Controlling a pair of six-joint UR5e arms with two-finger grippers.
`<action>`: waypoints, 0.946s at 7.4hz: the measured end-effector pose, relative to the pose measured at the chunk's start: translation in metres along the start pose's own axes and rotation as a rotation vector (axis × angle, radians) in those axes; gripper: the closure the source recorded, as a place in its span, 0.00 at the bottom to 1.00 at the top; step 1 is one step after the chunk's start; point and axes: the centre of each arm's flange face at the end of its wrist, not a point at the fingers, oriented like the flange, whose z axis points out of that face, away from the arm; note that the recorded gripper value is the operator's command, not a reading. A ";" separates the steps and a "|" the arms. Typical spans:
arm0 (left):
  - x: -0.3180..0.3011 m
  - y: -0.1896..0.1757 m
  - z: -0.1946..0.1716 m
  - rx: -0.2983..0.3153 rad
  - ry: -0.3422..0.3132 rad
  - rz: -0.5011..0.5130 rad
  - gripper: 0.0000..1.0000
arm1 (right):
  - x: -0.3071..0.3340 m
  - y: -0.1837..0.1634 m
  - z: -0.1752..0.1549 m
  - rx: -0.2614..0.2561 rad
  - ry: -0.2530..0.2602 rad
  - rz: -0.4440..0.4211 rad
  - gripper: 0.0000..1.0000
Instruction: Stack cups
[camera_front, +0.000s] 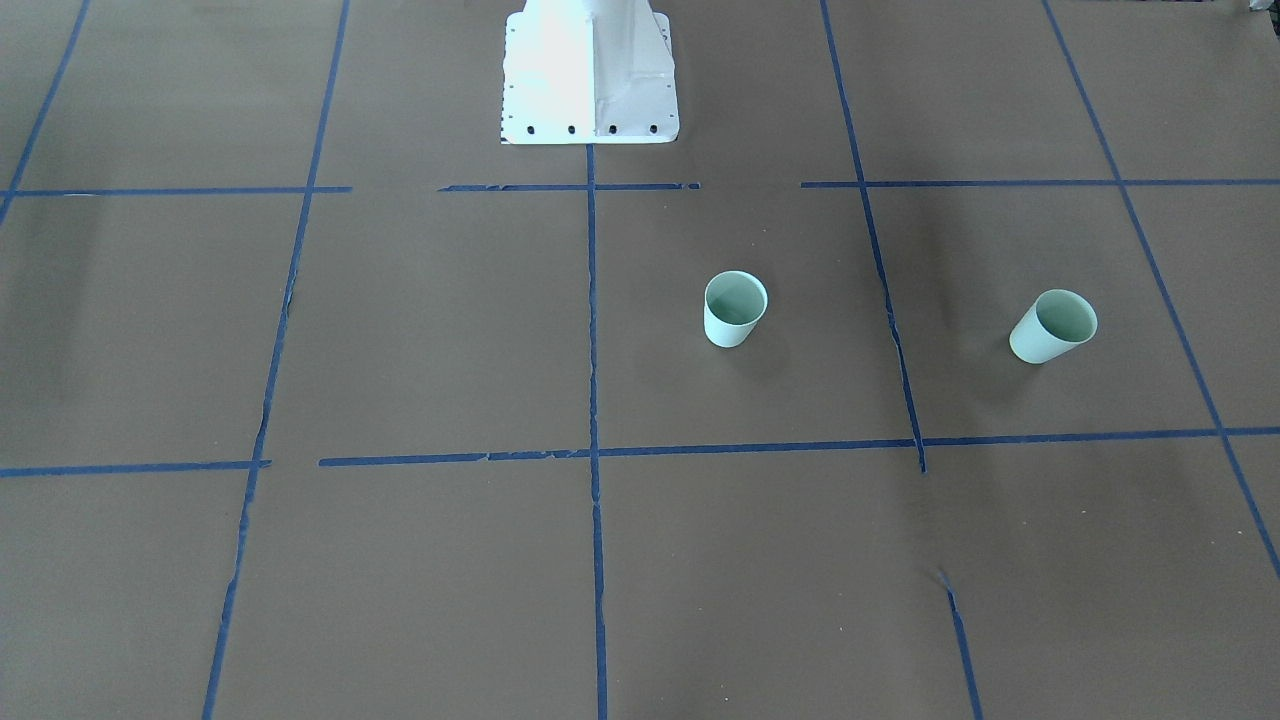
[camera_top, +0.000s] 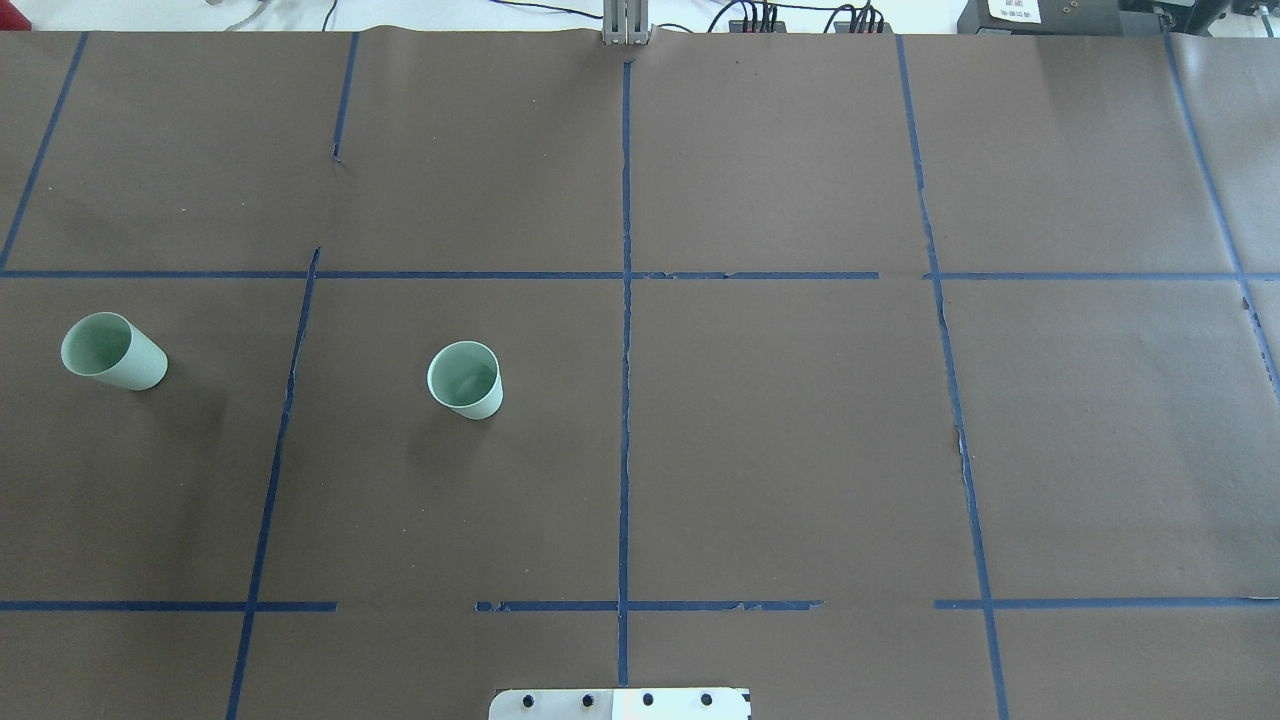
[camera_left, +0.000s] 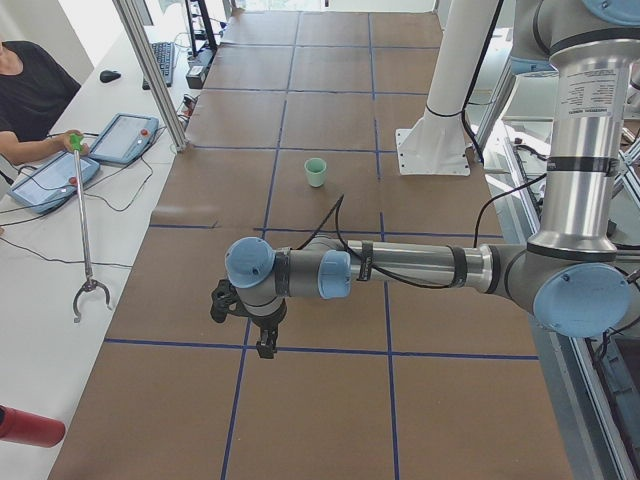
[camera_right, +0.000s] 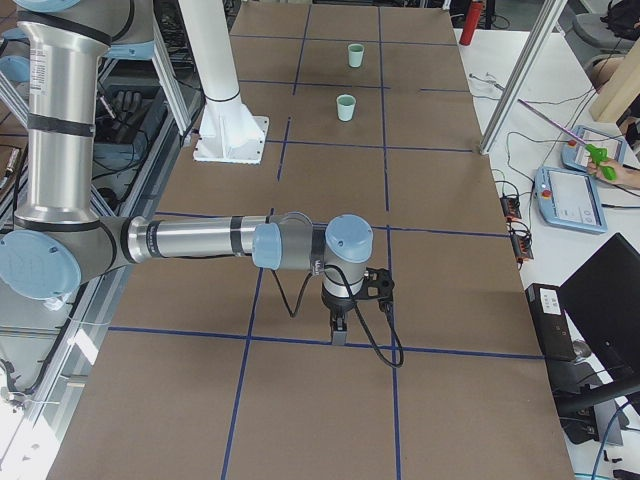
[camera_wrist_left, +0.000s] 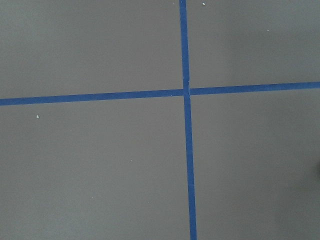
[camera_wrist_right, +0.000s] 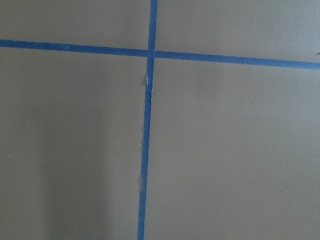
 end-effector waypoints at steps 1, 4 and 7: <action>0.001 -0.001 -0.001 0.002 0.000 0.003 0.00 | 0.000 0.000 0.000 0.000 0.000 0.000 0.00; 0.020 -0.014 -0.018 0.039 -0.009 0.045 0.00 | 0.000 0.000 0.000 -0.001 0.000 0.000 0.00; 0.047 -0.030 -0.038 0.084 -0.010 0.109 0.00 | 0.000 0.000 0.000 0.000 0.000 0.000 0.00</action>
